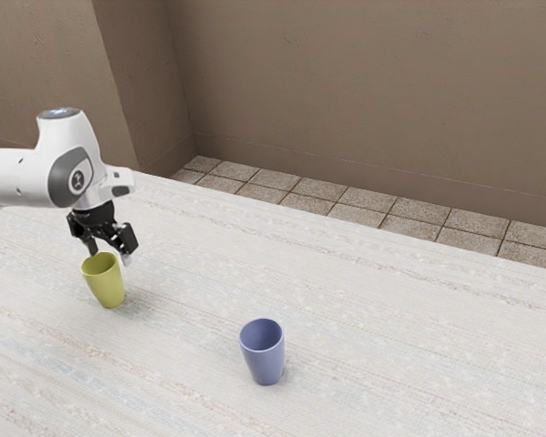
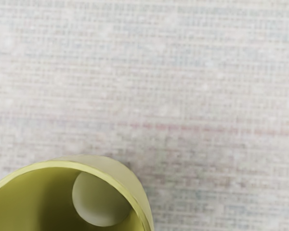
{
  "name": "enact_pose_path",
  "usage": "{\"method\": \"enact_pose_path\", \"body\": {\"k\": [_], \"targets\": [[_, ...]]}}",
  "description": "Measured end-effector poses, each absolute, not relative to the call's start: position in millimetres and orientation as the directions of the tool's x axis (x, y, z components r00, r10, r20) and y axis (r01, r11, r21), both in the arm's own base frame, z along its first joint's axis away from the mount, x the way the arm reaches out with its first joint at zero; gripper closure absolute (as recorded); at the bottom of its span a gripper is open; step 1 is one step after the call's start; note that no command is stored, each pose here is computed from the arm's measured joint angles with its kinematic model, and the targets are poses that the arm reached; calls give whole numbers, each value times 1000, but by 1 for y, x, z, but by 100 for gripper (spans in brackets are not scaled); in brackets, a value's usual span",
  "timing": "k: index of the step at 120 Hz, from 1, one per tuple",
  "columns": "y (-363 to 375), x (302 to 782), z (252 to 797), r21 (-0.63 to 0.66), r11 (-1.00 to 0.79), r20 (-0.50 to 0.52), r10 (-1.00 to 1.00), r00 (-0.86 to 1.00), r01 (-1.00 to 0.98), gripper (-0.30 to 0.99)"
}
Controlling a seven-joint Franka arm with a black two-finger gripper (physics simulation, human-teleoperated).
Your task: Place the left cup onto the right cup
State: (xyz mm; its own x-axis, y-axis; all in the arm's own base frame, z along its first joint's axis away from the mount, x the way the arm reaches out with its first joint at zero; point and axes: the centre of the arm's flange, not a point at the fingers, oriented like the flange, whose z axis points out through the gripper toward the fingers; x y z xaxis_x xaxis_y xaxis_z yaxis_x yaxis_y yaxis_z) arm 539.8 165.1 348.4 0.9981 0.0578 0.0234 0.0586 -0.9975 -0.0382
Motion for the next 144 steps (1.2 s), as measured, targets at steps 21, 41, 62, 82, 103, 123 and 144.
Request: {"method": "enact_pose_path", "body": {"k": [21, 41, 62, 82, 103, 123, 144], "targets": [[165, 540, 340, -33, -997, 22, 66, 998, 67, 2], [164, 539, 326, -20, -996, 5, 82, 997, 82, 2], [164, 536, 313, -19, -996, -11, 87, 996, 87, 2], [164, 534, 306, -22, -996, -11, 89, 996, 88, 2], [164, 535, 304, -25, -996, -6, 89, 996, 89, 5], [165, 535, 304, -21, -995, 0, 94, 996, 94, 21], [164, 535, 301, -20, -995, -4, 97, 995, 97, 37]]}}
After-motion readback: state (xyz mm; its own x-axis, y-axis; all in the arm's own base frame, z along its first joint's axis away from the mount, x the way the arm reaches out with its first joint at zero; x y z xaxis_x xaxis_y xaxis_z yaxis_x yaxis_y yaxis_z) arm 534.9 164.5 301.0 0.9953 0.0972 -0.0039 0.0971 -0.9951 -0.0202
